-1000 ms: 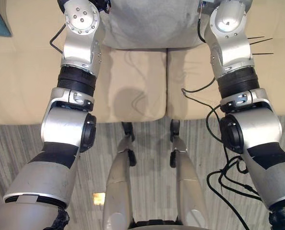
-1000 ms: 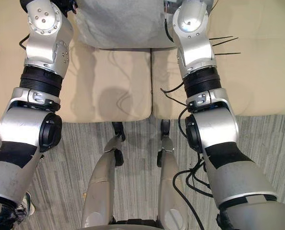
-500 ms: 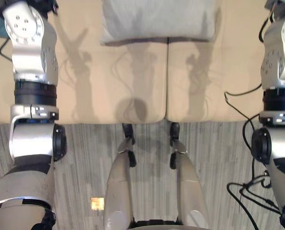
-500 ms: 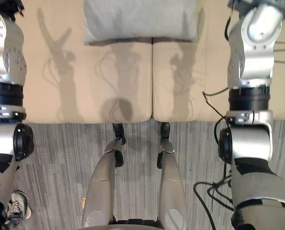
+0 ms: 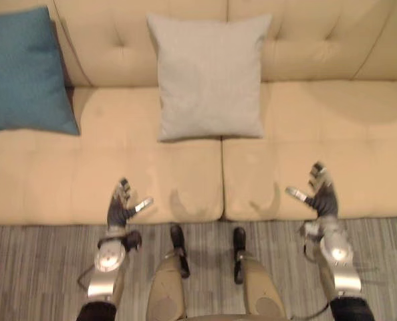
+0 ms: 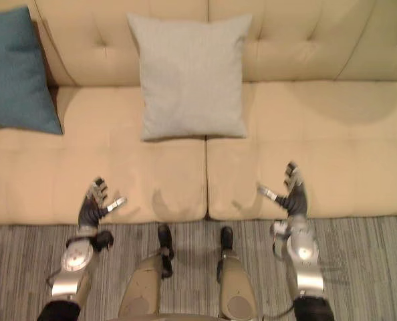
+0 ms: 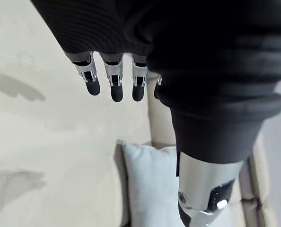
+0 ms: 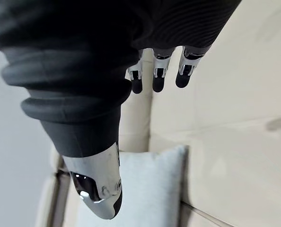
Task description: Pick up cushions and gather them together orderly.
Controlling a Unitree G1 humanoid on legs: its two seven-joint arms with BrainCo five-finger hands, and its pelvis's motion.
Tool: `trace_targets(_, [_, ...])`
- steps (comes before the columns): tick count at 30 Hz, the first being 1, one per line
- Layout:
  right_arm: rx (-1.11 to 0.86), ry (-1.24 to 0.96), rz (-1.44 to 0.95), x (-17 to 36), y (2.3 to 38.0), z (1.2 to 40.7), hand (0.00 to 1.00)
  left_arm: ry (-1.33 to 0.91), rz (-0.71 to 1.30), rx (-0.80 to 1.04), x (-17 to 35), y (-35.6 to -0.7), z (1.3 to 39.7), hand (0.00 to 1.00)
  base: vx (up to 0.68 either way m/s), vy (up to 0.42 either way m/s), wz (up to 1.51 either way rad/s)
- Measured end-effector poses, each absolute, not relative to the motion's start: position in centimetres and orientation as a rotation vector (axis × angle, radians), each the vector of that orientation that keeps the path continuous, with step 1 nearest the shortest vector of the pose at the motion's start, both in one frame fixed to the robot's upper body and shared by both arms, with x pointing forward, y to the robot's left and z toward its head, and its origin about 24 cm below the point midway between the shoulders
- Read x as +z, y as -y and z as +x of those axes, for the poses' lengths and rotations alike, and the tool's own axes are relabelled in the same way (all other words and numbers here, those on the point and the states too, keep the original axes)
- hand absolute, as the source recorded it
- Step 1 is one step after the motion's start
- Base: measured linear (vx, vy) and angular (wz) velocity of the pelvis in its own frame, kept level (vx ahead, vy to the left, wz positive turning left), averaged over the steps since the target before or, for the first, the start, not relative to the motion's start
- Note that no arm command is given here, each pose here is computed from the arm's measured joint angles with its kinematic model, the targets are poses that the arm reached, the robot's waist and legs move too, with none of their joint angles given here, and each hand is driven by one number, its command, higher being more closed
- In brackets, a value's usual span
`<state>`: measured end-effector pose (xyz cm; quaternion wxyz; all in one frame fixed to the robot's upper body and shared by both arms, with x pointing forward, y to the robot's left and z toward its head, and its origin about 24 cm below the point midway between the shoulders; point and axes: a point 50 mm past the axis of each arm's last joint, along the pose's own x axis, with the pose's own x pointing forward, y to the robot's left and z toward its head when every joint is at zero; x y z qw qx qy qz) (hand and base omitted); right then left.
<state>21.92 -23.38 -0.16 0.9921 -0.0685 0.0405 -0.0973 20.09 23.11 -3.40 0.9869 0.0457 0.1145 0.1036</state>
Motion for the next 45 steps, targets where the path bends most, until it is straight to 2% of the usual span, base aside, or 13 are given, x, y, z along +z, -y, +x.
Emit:
trace_targets(3, [-0.097,-0.367,-0.201,-6.0,22.7,18.0,0.00,-0.455,0.162,0.148,-7.7,-23.0,16.4,0.00,0.09,0.001,-0.19])
trace_targets(6, [-0.033,-0.558,-0.257,-9.2,22.5,15.0,0.00,-0.603,0.221,0.104,-10.0,-23.1,13.8,0.00,0.07,0.012,-0.18])
trace_targets(9, [-0.018,-0.699,-0.283,-11.3,22.9,12.6,0.00,-0.706,0.255,0.086,-11.5,-23.1,12.1,0.00,0.02,0.022,-0.25])
trace_targets(13, [0.002,-0.779,-0.319,-12.2,23.0,11.4,0.00,-0.744,0.259,0.084,-12.0,-23.1,11.0,0.00,-0.01,0.028,-0.33])
trace_targets(19, [0.045,-0.712,-0.339,-11.6,22.0,14.4,0.00,-0.664,0.270,0.101,-10.9,-23.5,13.5,0.00,-0.15,0.015,-0.29])
trace_targets(25, [0.070,-0.750,-0.333,-12.2,21.3,13.0,0.00,-0.677,0.267,0.143,-10.7,-23.9,12.5,0.00,-0.17,-0.116,0.39])
trace_targets(29, [0.020,-0.651,-0.385,-10.6,22.5,16.4,0.00,-0.643,0.196,0.141,-10.8,-21.8,13.7,0.00,-0.31,-0.154,0.00])
trace_targets(36, [-0.078,-0.663,-0.376,-10.3,24.2,15.6,0.00,-0.662,0.165,0.124,-11.2,-20.5,12.7,0.00,-0.28,-0.035,-0.05])
trace_targets(45, [-0.116,-0.701,-0.329,-11.0,23.9,14.2,0.00,-0.661,0.138,0.132,-11.2,-20.2,12.8,0.00,-0.09,0.119,-0.43])
